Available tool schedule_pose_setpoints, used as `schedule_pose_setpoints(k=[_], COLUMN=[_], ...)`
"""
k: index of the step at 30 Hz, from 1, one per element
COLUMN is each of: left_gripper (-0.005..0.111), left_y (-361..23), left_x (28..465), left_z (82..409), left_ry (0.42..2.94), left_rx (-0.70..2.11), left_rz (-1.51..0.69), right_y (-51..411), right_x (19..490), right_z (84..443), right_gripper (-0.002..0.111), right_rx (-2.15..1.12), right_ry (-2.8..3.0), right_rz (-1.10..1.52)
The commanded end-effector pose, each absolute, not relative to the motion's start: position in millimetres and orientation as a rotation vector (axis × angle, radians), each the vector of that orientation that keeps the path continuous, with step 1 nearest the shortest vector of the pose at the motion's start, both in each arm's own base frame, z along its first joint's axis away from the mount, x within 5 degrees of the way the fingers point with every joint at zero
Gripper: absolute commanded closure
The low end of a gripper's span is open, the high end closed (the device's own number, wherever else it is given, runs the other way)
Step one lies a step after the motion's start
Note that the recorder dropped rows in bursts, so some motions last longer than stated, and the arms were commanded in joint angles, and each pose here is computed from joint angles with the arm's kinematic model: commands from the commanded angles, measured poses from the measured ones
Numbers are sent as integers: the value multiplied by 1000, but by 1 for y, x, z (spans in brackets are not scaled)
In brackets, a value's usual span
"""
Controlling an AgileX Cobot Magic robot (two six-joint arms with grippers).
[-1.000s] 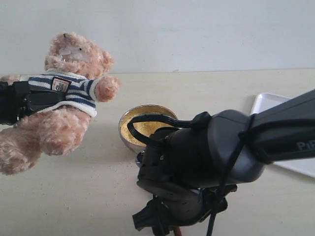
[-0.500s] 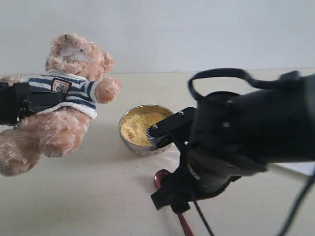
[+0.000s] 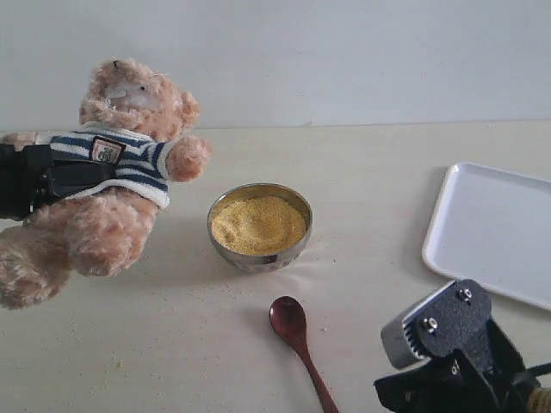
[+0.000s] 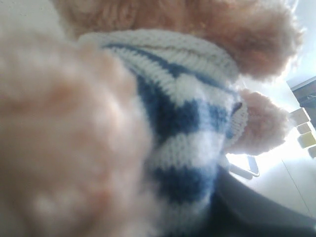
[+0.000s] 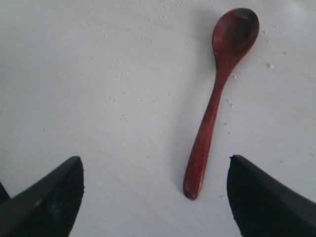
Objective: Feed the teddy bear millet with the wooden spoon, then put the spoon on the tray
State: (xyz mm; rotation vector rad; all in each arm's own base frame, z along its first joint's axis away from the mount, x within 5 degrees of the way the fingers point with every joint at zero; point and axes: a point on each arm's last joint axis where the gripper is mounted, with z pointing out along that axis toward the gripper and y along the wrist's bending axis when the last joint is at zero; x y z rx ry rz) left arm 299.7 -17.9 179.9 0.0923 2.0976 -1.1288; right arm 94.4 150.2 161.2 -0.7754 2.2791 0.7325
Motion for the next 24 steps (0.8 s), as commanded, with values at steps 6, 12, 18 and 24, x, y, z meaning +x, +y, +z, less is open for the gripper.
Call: schedule_pose_setpoints(k=[6, 12, 18, 24], left_gripper=[102, 102, 102, 102], left_y=[-19, -19, -19, -19], left_x=[298, 297, 297, 297], left_z=[184, 184, 184, 184], left_ry=[2079, 2080, 2080, 2082], left_rx=[107, 109, 109, 113], left_rz=[-1135, -1134, -1134, -1134], right_y=[154, 163, 157, 142], right_x=[116, 111, 115, 133], right_z=[140, 129, 131, 144], right_gripper=[34, 44, 52, 62], right_rx=[-646, -766, -635, -507], right_ry=[2175, 2148, 2140, 1975], right_rz=[605, 579, 431, 181])
